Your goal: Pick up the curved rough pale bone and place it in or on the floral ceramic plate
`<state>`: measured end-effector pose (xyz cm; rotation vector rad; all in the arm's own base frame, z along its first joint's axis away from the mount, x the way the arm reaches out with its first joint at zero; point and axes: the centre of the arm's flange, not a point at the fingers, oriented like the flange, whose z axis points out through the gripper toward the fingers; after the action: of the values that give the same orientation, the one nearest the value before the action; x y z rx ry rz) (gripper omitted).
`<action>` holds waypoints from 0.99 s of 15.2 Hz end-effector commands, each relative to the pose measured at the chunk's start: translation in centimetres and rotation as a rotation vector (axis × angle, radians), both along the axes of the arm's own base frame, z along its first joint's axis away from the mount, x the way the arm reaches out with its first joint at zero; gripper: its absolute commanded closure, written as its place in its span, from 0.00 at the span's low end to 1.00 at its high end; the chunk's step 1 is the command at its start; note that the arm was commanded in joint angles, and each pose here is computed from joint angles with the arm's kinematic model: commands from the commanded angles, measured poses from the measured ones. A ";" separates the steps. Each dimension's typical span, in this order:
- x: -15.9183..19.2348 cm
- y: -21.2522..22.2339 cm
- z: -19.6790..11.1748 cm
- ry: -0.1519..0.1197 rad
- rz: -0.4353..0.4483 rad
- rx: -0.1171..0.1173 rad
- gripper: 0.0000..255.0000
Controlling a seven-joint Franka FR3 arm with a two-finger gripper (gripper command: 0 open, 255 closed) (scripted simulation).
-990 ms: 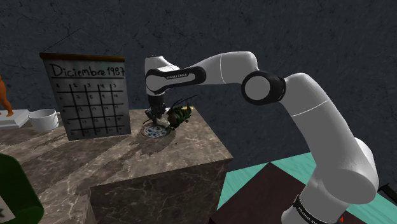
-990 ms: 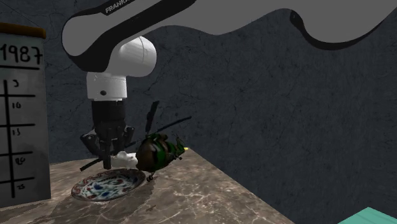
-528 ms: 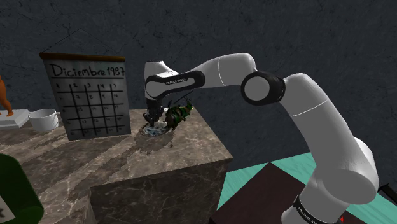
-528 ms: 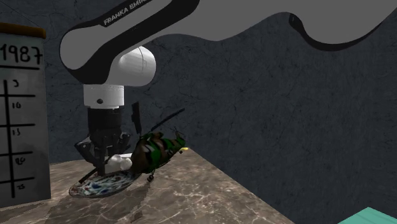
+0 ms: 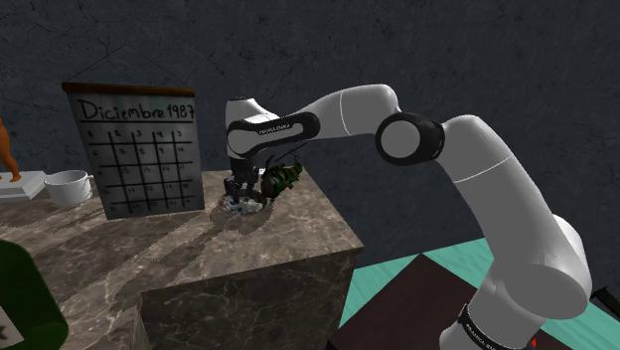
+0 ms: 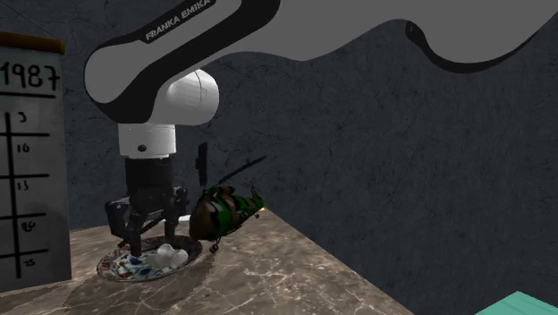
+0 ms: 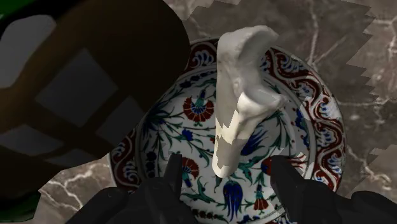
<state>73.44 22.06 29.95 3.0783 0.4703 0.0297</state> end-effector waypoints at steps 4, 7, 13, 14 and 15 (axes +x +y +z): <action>0.1 -1.3 -1.6 0.037 -0.013 -0.020 0.00; 0.1 -1.1 2.4 0.037 -0.013 -0.020 0.00; 0.1 -1.0 3.4 0.037 -0.013 -0.020 0.00; 0.1 -1.0 3.4 0.037 -0.013 -0.020 0.00; 0.1 -1.0 3.4 0.037 -0.013 -0.020 0.00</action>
<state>73.58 21.02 33.33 3.0664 0.4497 -0.0317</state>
